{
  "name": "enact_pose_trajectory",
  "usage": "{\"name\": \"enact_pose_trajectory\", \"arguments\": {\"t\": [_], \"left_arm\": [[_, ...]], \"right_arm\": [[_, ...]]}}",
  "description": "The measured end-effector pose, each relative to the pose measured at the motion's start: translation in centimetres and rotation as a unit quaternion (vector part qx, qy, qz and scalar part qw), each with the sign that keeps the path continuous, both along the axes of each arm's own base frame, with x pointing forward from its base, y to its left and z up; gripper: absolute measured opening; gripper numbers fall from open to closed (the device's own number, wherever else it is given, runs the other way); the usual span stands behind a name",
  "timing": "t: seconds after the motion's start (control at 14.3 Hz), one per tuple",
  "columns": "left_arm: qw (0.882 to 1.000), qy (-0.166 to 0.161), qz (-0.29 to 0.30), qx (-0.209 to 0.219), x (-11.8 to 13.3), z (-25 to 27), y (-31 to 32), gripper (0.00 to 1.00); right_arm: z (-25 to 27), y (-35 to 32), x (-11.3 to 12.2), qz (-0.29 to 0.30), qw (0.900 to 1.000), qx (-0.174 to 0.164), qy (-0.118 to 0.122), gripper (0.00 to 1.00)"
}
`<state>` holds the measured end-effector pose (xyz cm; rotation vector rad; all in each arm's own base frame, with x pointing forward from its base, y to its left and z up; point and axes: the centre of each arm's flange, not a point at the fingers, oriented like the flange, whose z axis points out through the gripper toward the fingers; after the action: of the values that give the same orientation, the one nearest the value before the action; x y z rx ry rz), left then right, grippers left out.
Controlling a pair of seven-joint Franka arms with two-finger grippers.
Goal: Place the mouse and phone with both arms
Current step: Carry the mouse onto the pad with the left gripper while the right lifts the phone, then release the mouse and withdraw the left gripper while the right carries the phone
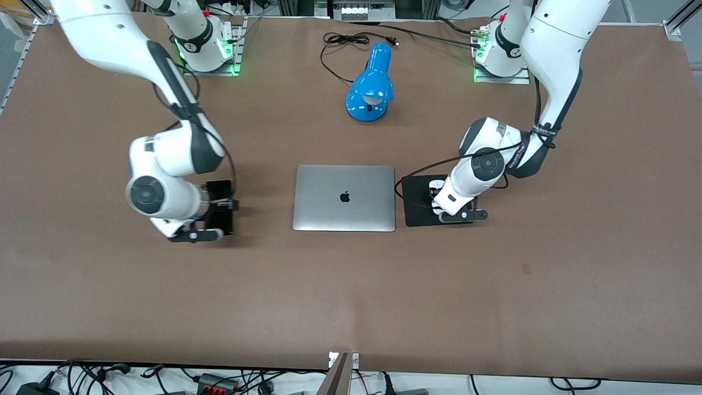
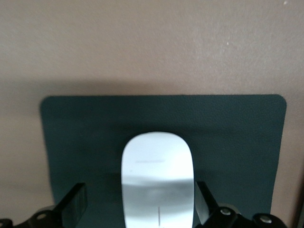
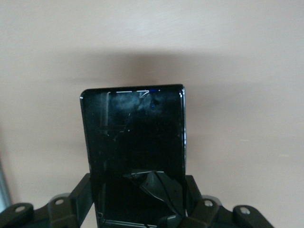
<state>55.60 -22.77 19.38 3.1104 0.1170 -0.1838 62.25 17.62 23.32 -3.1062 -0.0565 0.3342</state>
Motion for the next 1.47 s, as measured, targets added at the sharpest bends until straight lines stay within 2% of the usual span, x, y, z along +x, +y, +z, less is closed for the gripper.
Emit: {"name": "enact_pose_trajectory", "arguments": {"t": [0.14,0.42,0.7,0.91,1.12,1.33,1.47], "left_arm": [[1.000,0.011,-0.013,0.007,1.8,3.2,2.0,1.00],[0.998,0.033,-0.043,0.007,7.6,14.2,11.4,1.00],[0.999,0.027,-0.020,0.001,10.4,22.1,20.1,1.00],[0.998,0.054,-0.011,-0.002,9.8,29.1,24.7,1.00],[0.997,0.081,-0.014,-0.003,7.8,35.2,24.9,1.00],[0.999,0.029,-0.016,0.009,6.1,40.0,23.8,1.00],[1.000,0.000,-0.011,0.017,4.7,40.9,23.2,1.00]], "right_arm": [[-1.1,1.8,-0.4,0.003,1.000,0.010,0.000,0.79],[-3.7,4.7,-2.1,-0.003,1.000,0.011,-0.016,0.79],[-5.7,7.3,-3.9,-0.024,0.999,0.008,-0.031,0.79],[-5.9,8.1,-4.3,-0.031,0.999,0.006,-0.033,0.79],[-5.8,8.5,-4.4,-0.042,0.998,0.005,-0.034,0.79],[-5.8,9.5,-4.8,-0.050,0.998,0.003,-0.035,0.79],[-5.8,9.2,-4.7,-0.056,0.998,0.001,-0.035,0.80]]}}
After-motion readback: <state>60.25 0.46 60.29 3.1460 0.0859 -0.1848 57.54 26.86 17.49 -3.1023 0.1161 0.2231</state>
